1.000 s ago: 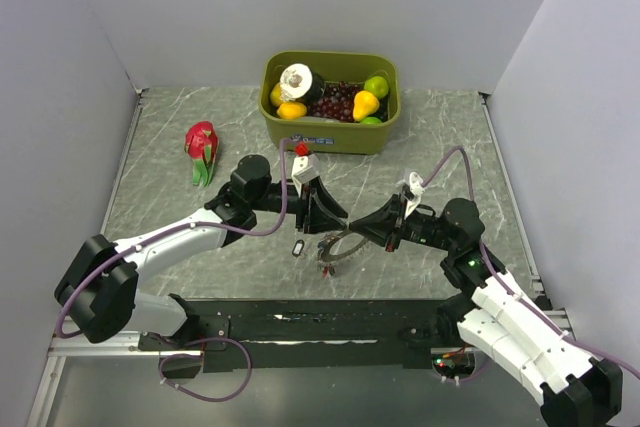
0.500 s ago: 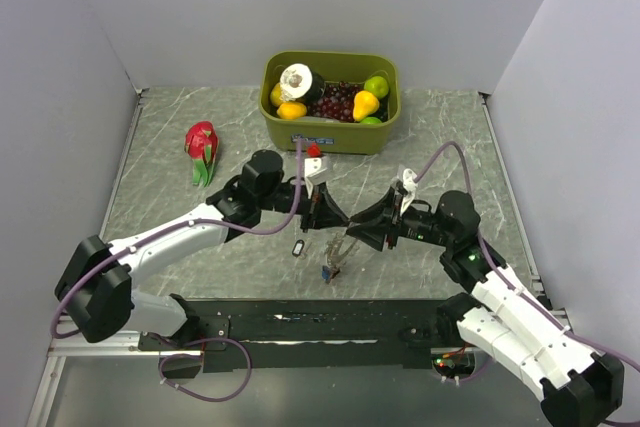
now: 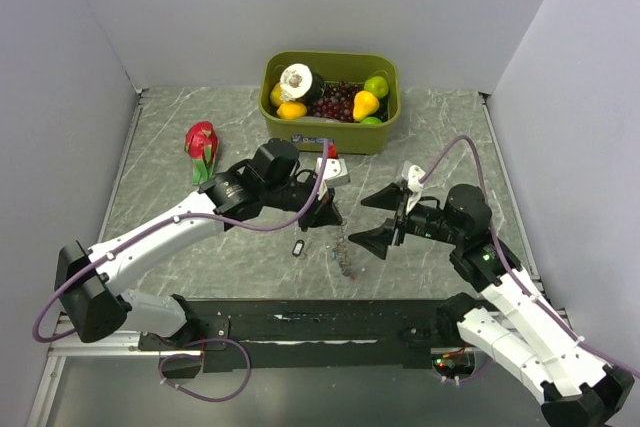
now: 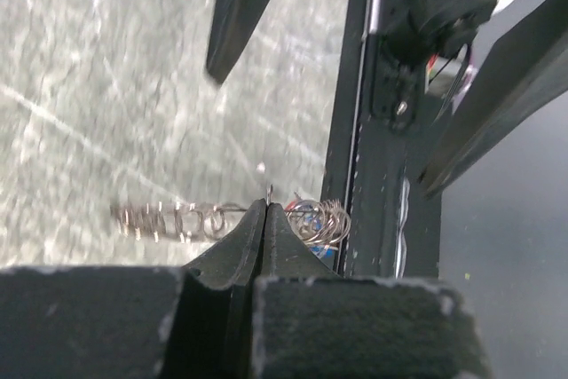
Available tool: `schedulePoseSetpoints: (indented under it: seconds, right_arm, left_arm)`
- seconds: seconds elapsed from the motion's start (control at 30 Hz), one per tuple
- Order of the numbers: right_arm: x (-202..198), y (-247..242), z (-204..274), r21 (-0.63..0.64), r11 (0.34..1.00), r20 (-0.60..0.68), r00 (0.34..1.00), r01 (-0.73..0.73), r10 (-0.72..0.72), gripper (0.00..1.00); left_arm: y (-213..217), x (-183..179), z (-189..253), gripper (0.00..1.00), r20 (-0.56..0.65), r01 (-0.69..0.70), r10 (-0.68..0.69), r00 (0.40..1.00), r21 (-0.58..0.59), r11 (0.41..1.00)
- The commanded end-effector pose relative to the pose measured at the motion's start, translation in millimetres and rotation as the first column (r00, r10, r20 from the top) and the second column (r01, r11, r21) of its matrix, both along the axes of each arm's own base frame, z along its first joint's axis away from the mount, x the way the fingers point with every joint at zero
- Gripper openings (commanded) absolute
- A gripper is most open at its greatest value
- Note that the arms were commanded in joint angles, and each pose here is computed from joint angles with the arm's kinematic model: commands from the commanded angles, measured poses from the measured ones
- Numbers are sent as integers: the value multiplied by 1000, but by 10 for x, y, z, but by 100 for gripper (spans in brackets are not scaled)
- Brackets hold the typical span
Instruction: Put the keys on the keyring
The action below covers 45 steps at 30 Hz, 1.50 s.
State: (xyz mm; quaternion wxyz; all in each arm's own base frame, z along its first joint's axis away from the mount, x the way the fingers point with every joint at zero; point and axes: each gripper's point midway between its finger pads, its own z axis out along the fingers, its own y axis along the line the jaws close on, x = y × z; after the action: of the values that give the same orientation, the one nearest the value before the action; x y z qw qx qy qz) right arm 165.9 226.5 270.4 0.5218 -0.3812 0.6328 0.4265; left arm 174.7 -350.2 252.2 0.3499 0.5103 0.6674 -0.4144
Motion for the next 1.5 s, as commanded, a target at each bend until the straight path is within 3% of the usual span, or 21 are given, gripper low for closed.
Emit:
schedulePoseSetpoints:
  seconds: [0.0, 0.2, 0.53, 0.63, 0.67, 0.77, 1.33, 1.4, 1.43, 1.47]
  right_arm:
    - [-80, -33, 110, 5, 1000, 91, 996, -18, 18, 100]
    - [-237, 0, 41, 9, 994, 116, 988, -108, 106, 100]
    - [-402, 142, -54, 27, 959, 90, 956, -283, 280, 98]
    - [-422, 181, -44, 40, 946, 86, 945, -320, 316, 91]
    - [-429, 196, -39, 42, 942, 95, 940, -334, 329, 83]
    - [-411, 256, -37, 74, 932, 50, 935, -354, 351, 72]
    - [-145, 429, -45, 135, 943, -58, 947, -305, 315, 43]
    - [-130, 436, -54, 134, 944, -70, 948, -301, 312, 36]
    - [-103, 437, -60, 134, 949, -76, 952, -286, 297, 29]
    - [-101, 446, -68, 135, 949, -82, 951, -285, 297, 14]
  left_arm:
    - [130, -36, 353, 1, 81, -4, 4, 997, 2, 1000]
    - [210, -81, 223, 1, 37, 3, -6, 999, 85, 996]
    - [223, -219, 329, 1, 40, 69, -71, 997, 54, 996]
    - [205, -268, 373, 1, 41, 98, -99, 994, 29, 995]
    - [200, -279, 374, 1, 38, 104, -105, 994, 24, 994]
    - [178, -326, 411, 1, 33, 129, -129, 991, -3, 992]
    - [131, -397, 454, 1, 20, 166, -165, 986, -47, 985]
    - [133, -392, 440, 1, 17, 164, -164, 986, -44, 985]
    - [129, -392, 434, 1, 17, 165, -164, 986, -43, 985]
    - [132, -393, 428, 1, 14, 163, -162, 987, -40, 986]
